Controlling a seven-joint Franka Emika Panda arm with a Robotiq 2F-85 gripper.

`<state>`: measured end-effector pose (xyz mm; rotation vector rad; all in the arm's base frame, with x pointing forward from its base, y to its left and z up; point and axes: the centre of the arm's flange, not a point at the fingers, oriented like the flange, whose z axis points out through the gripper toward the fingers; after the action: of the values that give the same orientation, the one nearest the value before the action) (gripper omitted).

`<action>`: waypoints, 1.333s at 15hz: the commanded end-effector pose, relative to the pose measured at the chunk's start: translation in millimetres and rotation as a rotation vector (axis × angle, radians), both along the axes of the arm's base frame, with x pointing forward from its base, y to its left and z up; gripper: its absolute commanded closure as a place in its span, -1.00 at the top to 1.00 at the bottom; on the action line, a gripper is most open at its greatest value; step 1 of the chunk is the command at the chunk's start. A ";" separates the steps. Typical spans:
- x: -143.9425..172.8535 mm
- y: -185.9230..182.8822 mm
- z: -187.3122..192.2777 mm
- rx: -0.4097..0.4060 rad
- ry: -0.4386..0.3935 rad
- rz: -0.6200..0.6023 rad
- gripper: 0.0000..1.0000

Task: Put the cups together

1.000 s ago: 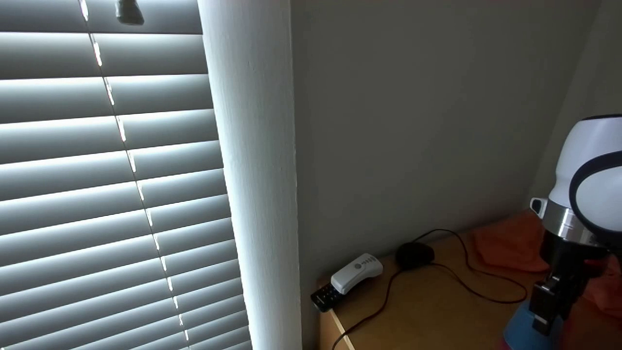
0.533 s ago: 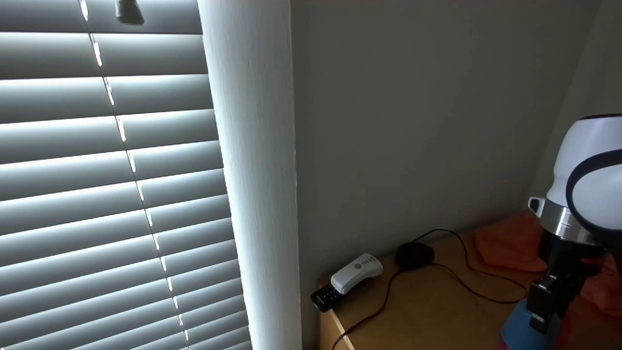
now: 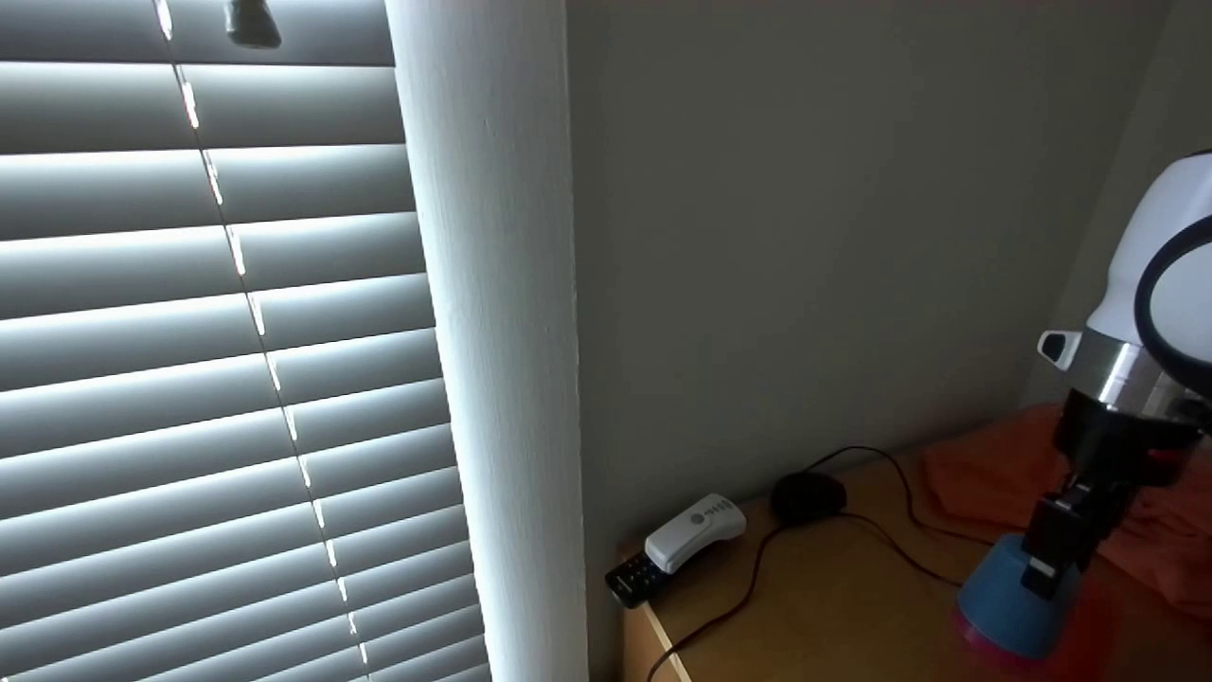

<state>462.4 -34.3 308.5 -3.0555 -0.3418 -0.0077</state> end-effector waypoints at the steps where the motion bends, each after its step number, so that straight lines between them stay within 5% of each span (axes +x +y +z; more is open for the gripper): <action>1: -20.5 -12.7 48.6 0.019 -0.051 -0.034 -0.22; 7: -28.4 -58.6 88.3 0.031 -0.061 -0.151 -0.22; 13: -27.4 -95.5 69.4 -0.005 -0.009 -0.253 -0.22; 20: -12.3 -93.1 37.4 0.006 0.000 -0.245 -0.22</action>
<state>439.3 -127.3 359.9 -3.0681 0.0353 -0.0204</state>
